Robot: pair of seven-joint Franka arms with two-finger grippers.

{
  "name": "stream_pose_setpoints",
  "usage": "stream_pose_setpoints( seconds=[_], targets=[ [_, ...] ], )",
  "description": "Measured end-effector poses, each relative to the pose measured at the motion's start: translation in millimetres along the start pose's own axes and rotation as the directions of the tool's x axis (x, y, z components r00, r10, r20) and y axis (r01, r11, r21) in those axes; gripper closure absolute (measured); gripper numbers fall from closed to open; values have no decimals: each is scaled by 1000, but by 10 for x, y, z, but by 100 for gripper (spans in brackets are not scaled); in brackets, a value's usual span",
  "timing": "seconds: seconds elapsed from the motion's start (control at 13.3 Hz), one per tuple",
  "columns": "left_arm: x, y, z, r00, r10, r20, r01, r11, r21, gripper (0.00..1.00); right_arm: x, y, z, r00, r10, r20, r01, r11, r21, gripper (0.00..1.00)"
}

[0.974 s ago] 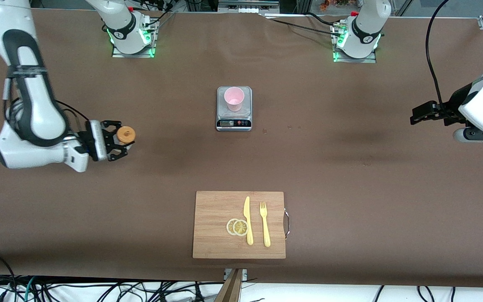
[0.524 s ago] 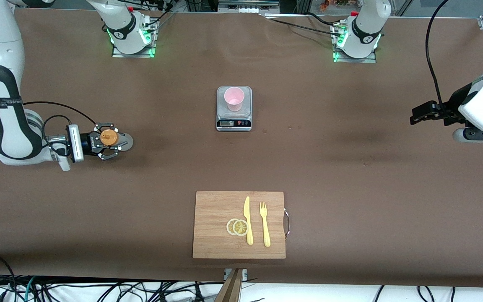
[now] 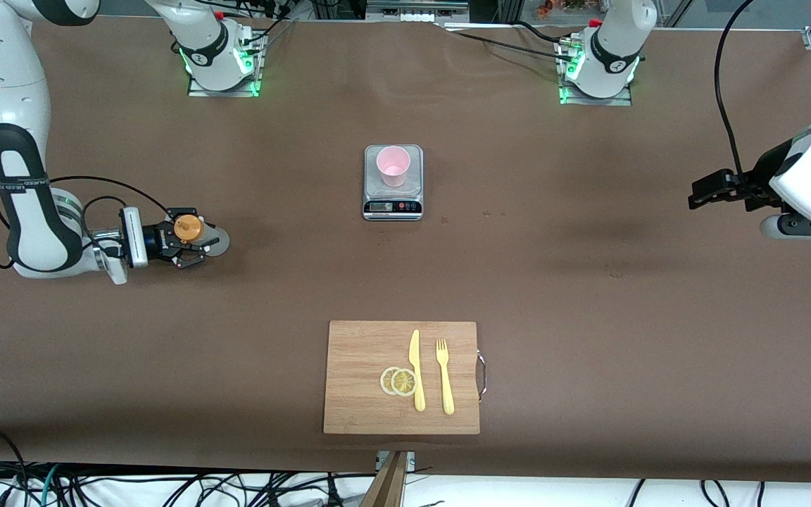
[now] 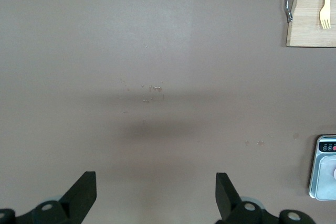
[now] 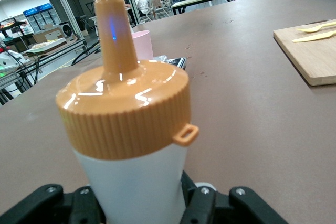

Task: Add sauce to pink cup with both arms
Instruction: 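Lower the sauce bottle upright onto the table with the right gripper, then open the right gripper and pull it back from the bottle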

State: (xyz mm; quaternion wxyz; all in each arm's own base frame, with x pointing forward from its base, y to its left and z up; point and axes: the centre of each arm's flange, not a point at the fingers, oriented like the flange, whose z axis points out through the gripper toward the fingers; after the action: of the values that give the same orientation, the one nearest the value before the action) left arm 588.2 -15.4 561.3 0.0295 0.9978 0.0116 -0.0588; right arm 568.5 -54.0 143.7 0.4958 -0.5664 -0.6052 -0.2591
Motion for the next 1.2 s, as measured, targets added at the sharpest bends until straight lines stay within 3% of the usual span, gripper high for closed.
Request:
stream_pose_setpoints(
  seconds=[0.07, 0.45, 0.75, 0.97, 1.05, 1.2],
  targets=[
    [0, -2, 0, 1000, 0, 0, 0, 1000, 0, 0, -20, -8, -8, 1000, 3, 3, -3, 1000, 2, 59],
    [0, -7, -2, 1000, -1, 0, 1, 1000, 0, 0, -122, -63, -104, 1000, 20, 23, -20, 1000, 1, 2],
    [1, -5, -24, 1000, -1, -5, 1, 1000, 0, 0, -234, -178, -348, 996, 42, 76, -43, 999, 10, 0],
    [1, -3, -29, 1000, -1, -6, 1, 1000, 0, 0, -335, -350, -675, 985, 69, 157, -72, 997, 16, 0],
    [1, -2, -31, 1000, 0, -7, 0, 1000, 0, 0, -273, -389, -824, 976, 75, 206, -80, 997, 15, 0],
    [2, -2, -34, 1000, 0, -7, 0, 1000, 0, 0, 169, -410, -1183, 921, 125, 368, -121, 992, -35, 0]
  ],
)
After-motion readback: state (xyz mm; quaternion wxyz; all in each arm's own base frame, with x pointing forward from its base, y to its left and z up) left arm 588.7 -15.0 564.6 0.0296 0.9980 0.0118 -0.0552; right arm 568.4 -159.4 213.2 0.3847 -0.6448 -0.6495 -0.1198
